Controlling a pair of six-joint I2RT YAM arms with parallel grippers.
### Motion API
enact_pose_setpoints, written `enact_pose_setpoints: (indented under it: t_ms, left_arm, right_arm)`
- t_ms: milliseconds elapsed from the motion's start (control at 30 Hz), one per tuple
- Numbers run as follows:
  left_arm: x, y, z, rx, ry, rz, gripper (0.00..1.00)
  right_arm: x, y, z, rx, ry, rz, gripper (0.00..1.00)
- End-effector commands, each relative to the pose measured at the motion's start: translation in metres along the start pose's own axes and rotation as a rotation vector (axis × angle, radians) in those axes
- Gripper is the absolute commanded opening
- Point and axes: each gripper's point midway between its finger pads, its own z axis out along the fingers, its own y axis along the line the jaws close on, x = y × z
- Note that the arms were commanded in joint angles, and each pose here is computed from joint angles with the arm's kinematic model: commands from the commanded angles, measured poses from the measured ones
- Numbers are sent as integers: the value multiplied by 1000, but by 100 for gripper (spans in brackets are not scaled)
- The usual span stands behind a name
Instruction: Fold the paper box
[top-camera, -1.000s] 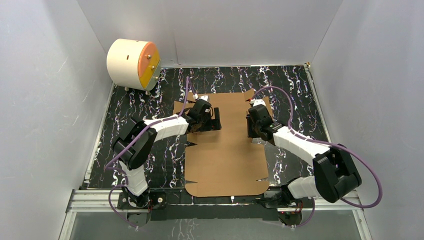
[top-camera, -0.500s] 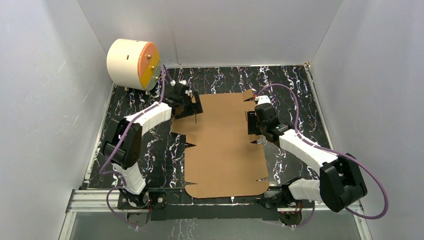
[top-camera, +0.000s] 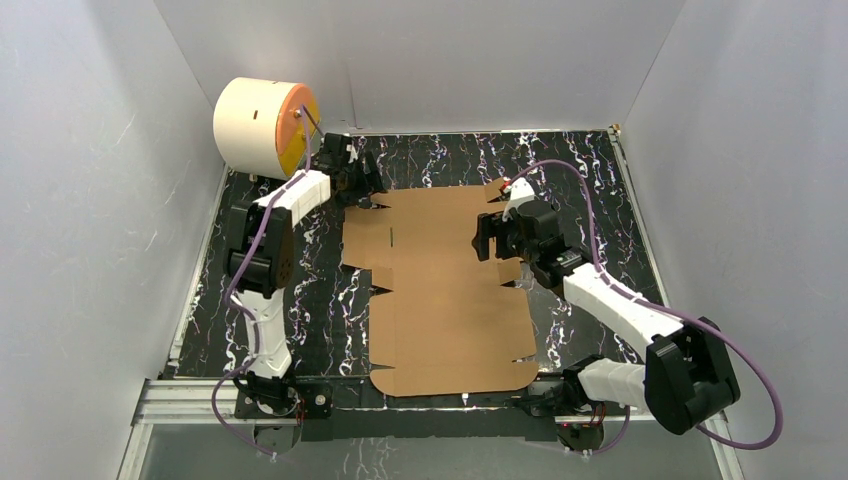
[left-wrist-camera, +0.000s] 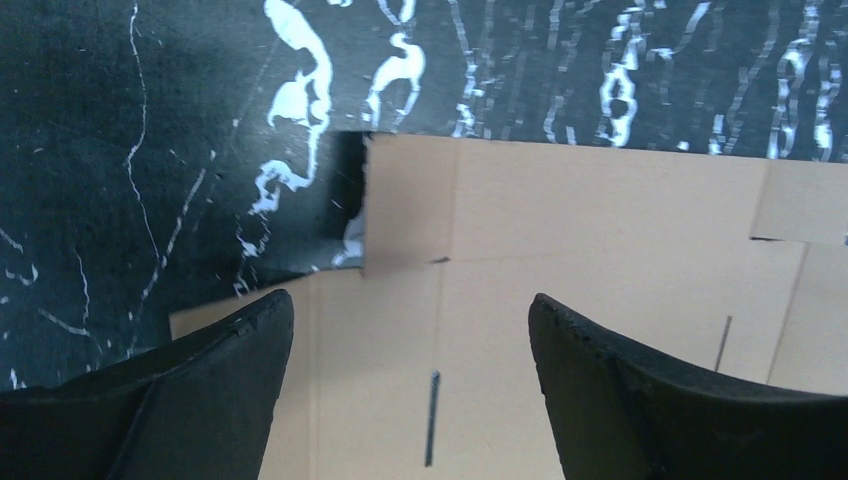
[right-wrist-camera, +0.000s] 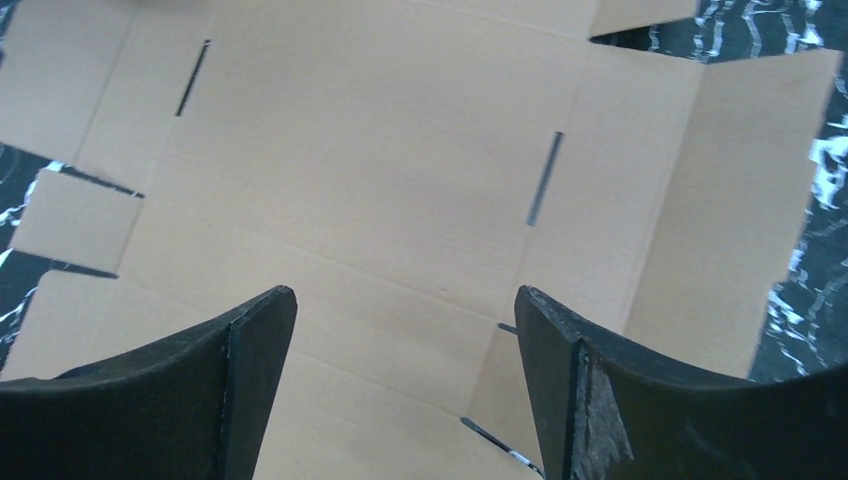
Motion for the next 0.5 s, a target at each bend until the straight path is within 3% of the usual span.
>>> enact_pose_setpoints:
  t_ms: [0,467]
  left_arm:
    - [-11,-1,2,47,41,5,79]
    - [-7,-8,35,145,97,-5,44]
  right_arm:
    - [-15,22,8,-134,-70,-32,92]
    - [-16,32,27,-193,-57,-58,98]
